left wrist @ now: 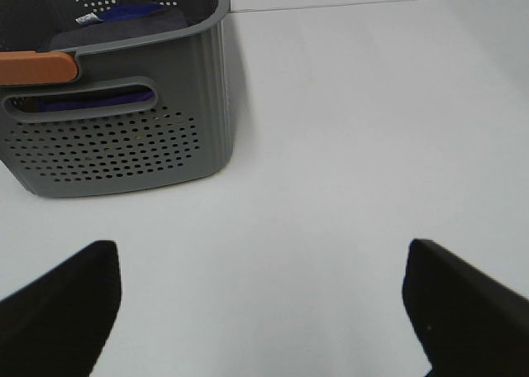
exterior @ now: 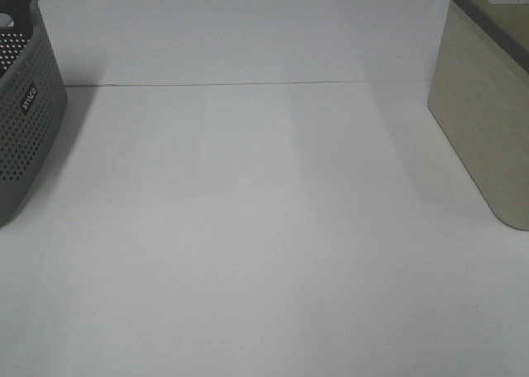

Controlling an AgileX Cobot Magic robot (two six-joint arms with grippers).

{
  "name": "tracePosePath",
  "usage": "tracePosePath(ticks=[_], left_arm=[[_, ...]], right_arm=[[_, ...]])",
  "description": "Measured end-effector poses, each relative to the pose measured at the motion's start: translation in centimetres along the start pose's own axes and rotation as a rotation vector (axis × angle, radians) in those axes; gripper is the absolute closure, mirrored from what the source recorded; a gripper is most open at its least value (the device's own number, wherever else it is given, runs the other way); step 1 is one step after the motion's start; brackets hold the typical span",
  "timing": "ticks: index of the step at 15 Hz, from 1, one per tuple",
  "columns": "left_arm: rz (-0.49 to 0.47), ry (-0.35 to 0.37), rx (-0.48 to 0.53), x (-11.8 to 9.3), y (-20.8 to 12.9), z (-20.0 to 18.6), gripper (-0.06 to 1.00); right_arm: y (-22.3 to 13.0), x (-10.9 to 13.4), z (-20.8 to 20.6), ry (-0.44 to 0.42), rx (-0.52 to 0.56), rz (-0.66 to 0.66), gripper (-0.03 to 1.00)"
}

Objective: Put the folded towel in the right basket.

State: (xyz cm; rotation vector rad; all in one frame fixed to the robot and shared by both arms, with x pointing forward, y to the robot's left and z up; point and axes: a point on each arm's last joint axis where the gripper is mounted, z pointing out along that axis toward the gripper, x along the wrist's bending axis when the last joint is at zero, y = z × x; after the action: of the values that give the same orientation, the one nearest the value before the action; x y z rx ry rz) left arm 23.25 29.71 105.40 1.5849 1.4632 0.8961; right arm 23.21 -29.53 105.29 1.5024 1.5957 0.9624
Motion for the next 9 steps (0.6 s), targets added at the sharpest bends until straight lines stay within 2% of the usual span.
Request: tracePosePath(ticks=[9], left_arm=[[0.000, 0.000, 0.000, 0.00, 0.00, 0.00, 0.07]], right_arm=[[0.00, 0.00, 0.00, 0.000, 0.000, 0.001, 0.12]])
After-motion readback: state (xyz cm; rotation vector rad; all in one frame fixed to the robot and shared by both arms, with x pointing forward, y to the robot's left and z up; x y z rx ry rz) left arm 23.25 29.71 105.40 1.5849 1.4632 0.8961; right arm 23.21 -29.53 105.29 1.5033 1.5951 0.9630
